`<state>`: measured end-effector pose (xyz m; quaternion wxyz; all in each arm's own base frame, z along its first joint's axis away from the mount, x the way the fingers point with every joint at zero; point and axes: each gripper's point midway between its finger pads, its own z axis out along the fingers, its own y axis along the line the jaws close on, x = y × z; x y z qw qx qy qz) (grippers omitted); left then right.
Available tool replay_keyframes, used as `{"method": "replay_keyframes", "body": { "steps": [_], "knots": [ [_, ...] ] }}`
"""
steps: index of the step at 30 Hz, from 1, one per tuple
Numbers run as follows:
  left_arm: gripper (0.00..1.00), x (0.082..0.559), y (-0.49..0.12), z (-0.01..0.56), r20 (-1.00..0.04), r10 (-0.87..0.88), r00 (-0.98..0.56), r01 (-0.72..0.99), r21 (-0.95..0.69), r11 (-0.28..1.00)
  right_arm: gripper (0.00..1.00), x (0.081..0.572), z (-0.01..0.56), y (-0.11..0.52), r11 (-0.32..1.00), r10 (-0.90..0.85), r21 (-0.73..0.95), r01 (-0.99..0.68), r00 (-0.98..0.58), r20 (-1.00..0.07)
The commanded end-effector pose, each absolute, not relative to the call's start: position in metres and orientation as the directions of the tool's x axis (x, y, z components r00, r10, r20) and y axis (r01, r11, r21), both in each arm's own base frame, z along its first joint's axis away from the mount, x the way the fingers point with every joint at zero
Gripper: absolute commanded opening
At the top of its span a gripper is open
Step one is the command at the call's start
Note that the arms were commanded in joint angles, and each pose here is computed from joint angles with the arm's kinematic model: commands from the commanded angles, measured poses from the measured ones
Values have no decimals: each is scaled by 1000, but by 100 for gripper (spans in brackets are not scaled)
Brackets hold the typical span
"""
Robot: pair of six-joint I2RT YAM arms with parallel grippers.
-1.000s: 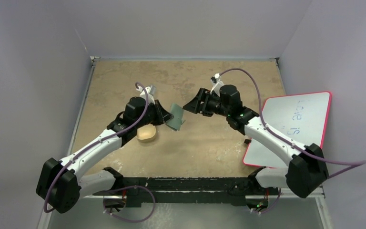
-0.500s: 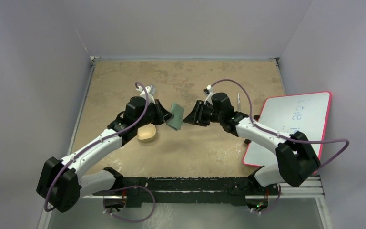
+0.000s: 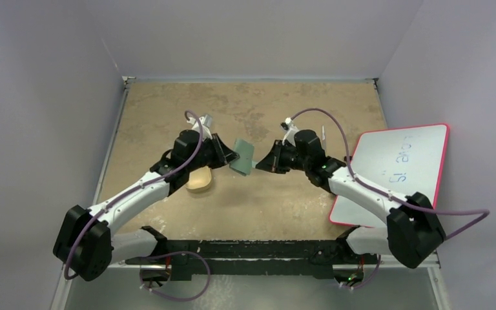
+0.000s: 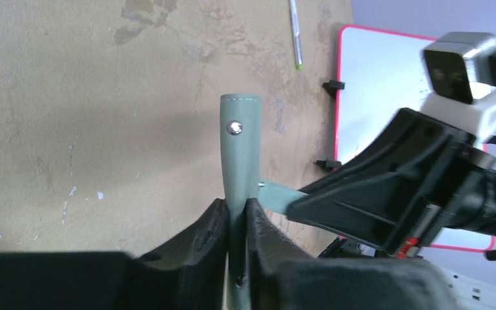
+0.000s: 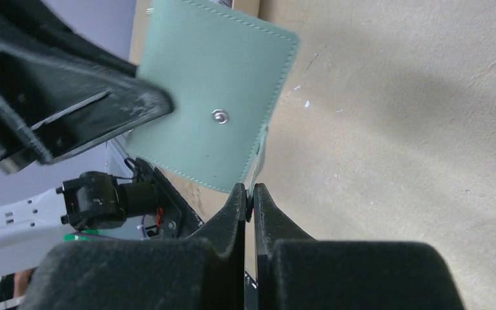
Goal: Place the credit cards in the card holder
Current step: Open the card holder at the center of the board.
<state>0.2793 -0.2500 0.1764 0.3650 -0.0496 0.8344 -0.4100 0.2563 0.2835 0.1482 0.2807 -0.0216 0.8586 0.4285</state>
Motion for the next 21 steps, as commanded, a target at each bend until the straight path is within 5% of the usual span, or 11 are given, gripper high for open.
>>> {"method": "replay_keyframes", "body": {
  "steps": [1, 7, 21],
  "knots": [
    [23, 285, -256, 175, -545, -400, -737, 200, -741, 641, 0, 240, 152, 272, 640, 129, 670, -376, -807, -577],
    [45, 284, -240, 145, -551, -370, -748, 134, -671, 730, 0, 222, 117, 260, 667, 40, 631, -396, -827, -561],
    [47, 265, -237, 122, -520, -284, -806, 140, -633, 762, 0, 230, 124, 271, 641, -2, 622, -449, -812, -584]
  ]
}}
